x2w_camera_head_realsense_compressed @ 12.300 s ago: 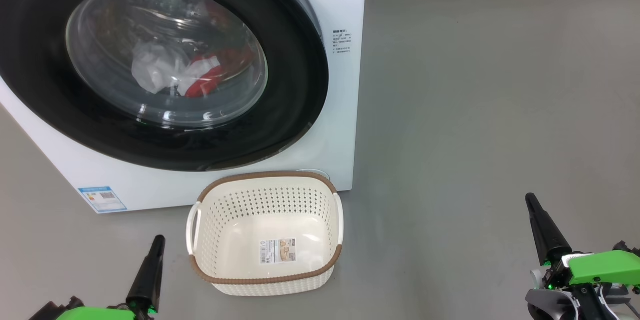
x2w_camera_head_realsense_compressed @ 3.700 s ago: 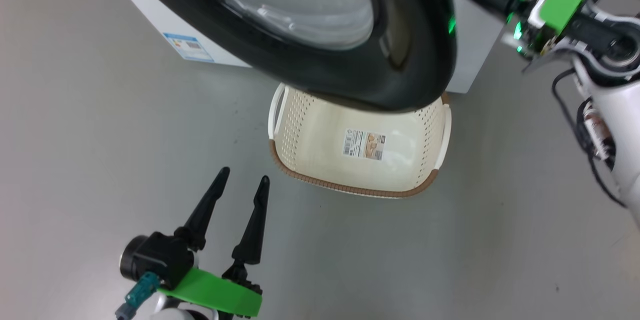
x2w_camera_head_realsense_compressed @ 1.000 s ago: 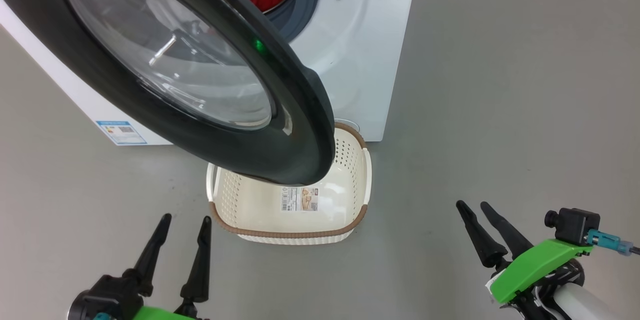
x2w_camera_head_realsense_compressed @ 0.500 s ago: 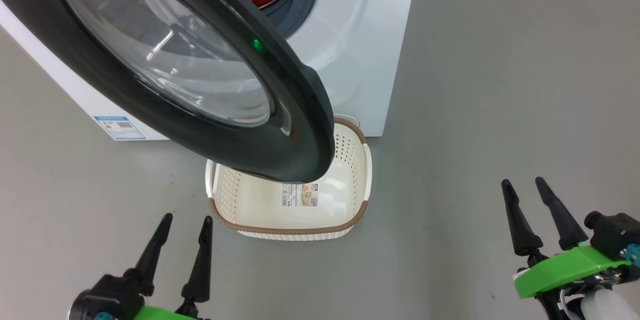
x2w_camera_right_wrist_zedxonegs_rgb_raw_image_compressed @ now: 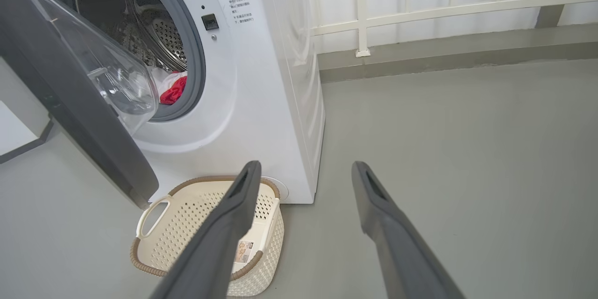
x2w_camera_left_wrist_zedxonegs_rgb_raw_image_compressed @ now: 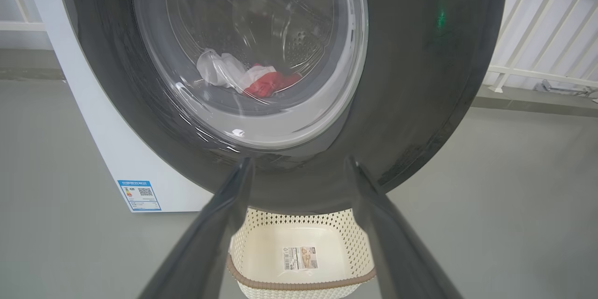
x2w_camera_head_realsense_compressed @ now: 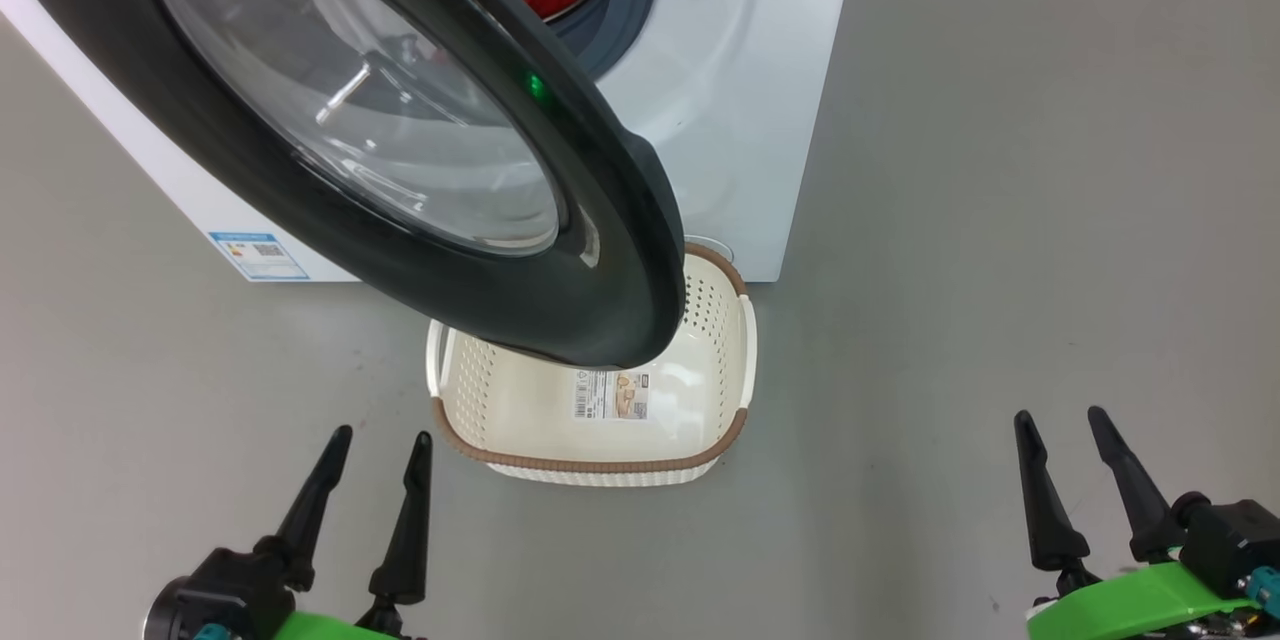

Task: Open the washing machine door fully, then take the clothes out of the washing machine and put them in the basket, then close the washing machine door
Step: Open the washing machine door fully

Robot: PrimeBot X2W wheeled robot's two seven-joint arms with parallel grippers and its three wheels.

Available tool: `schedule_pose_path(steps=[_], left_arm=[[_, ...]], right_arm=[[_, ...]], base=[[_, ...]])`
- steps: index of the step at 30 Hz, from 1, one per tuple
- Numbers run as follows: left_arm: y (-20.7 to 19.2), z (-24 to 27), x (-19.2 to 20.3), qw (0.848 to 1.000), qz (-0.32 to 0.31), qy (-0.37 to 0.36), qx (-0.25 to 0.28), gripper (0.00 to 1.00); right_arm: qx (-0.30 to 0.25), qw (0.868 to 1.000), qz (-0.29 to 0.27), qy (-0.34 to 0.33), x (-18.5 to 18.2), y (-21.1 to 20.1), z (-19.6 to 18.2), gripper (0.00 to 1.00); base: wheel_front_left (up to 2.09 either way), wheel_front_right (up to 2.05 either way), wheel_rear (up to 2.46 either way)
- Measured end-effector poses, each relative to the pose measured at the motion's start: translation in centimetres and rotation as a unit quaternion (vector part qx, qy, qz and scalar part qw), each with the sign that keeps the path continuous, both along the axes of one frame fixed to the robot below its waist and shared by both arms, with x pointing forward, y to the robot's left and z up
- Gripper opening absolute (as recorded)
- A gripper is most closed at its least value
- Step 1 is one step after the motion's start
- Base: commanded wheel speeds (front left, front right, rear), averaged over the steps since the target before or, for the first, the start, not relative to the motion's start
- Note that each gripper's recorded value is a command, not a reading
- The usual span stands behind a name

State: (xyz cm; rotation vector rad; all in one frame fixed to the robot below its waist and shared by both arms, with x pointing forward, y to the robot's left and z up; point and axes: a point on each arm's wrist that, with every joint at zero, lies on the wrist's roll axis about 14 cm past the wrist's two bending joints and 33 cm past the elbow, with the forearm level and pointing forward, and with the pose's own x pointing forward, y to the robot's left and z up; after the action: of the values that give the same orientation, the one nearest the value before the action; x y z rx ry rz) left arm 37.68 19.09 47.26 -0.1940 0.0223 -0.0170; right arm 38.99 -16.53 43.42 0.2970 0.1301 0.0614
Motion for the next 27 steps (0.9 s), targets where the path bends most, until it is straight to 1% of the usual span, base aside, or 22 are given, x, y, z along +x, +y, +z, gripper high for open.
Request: schedule_pose_path(steps=[15,17,18,19,21,24,27], left_arm=[[0.1,0.8,-0.5,1.000,0.003,-0.011,-0.001,1.00],[0.2,0.9,-0.6,1.000,0.004,-0.012,-0.001,1.00],[0.2,0.9,-0.6,1.000,0.004,-0.012,-0.001,1.00],[0.2,0.9,-0.6,1.000,0.004,-0.013,-0.001,1.00],[0.2,0.9,-0.7,1.000,0.004,-0.013,-0.001,1.00],[0.2,0.9,-0.7,1.000,0.004,-0.012,-0.001,1.00],[0.2,0.8,-0.8,1.000,0.005,-0.010,-0.001,1.00]], right_arm=[[0.003,1.000,0.003,-0.002,-0.3,0.4,0.2,1.00],[0.013,1.000,0.003,-0.002,-0.3,0.6,0.3,1.00],[0.022,1.000,0.005,-0.002,-0.3,0.9,0.3,0.87],[0.033,0.999,0.006,-0.002,-0.3,1.2,0.4,0.43],[0.067,0.998,0.005,-0.002,-0.3,1.8,0.5,0.00],[0.133,0.991,-0.007,-0.008,0.3,2.2,1.2,0.00],[0.196,0.980,-0.006,-0.034,1.9,3.2,3.3,0.00]], base=[[0.00,0.00,0.00],[0.00,0.00,0.00],[0.00,0.00,0.00],[0.00,0.00,0.00],[0.00,0.00,0.00],[0.00,0.00,0.00],[0.00,0.00,0.00]])
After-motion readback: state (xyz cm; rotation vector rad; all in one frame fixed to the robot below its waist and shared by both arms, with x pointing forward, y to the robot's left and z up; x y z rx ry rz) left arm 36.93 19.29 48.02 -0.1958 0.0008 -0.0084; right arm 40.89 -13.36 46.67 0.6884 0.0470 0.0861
